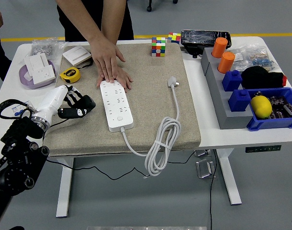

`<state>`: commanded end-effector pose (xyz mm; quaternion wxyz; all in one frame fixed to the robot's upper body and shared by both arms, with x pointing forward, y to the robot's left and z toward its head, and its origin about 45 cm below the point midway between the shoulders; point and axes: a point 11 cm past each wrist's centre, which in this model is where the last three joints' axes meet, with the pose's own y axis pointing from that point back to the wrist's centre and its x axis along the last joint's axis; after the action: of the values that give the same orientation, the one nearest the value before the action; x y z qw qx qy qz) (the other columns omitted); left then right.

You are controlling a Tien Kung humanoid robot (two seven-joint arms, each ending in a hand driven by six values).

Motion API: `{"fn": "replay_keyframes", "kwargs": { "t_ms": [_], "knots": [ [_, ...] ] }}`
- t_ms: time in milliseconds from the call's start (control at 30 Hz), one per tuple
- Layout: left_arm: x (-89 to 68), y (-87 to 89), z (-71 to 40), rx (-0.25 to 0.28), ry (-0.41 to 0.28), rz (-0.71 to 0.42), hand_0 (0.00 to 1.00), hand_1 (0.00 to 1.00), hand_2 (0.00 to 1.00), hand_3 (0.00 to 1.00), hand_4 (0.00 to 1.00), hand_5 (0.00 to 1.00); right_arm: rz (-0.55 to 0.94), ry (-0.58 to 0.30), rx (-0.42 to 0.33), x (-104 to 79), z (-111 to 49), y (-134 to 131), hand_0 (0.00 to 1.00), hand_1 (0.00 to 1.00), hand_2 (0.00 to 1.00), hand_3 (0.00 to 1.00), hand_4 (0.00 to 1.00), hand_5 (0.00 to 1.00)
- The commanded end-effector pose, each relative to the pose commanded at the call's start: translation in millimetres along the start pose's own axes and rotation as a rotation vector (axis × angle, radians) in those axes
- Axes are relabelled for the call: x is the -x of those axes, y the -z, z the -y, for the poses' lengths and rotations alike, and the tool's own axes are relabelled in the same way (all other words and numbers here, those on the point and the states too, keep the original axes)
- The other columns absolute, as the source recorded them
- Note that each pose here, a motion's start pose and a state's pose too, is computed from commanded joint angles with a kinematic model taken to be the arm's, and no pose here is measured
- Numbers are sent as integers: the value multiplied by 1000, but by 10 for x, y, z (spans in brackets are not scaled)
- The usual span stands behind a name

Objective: Pick up the plug,place it near the board,insert it into the board,press the button

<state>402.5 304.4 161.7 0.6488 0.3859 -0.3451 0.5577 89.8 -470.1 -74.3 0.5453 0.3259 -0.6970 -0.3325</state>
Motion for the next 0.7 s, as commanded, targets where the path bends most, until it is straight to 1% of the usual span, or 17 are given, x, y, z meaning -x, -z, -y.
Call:
{"fn": "replay_keyframes", "kwargs": {
  "t_ms": [33,67,133,200,267,300,367,400,533,700],
  "knots": [
    [-38,-55,9,22,2,16,488,364,353,459,791,5,0,0,0,-1,0,2,836,761,748,779,998,998],
    [-78,-118,17,48,3,32,481,367,352,458,768,2,0,0,-1,-2,0,3,836,761,748,778,998,998],
    [-132,-210,27,85,4,58,481,367,352,458,768,2,-1,-1,-1,-4,0,6,836,761,748,778,998,998],
    [-193,-333,36,135,3,93,481,367,352,458,768,2,-2,-2,-1,-8,1,5,836,761,748,778,998,998],
    [-232,-430,41,175,4,118,480,369,353,457,750,2,-3,-2,-1,-9,2,1,837,760,748,779,998,998],
    [-260,-517,42,209,4,138,480,369,353,457,750,2,-4,-2,0,-10,2,-3,837,760,748,779,998,998],
    [-278,-608,41,245,6,160,480,369,353,457,750,2,-5,-2,1,-10,2,-6,837,760,748,779,998,998],
    [-292,-686,41,278,8,179,480,369,353,457,750,2,-6,-2,1,-10,2,-5,837,760,748,779,998,998],
    [-279,-873,54,360,23,231,481,370,352,454,746,2,-6,-3,-2,-16,2,10,837,760,748,779,998,998],
    [-197,-993,93,420,58,287,481,374,352,455,736,2,-7,-5,-4,-26,3,20,835,759,748,778,998,998]
  ]
}}
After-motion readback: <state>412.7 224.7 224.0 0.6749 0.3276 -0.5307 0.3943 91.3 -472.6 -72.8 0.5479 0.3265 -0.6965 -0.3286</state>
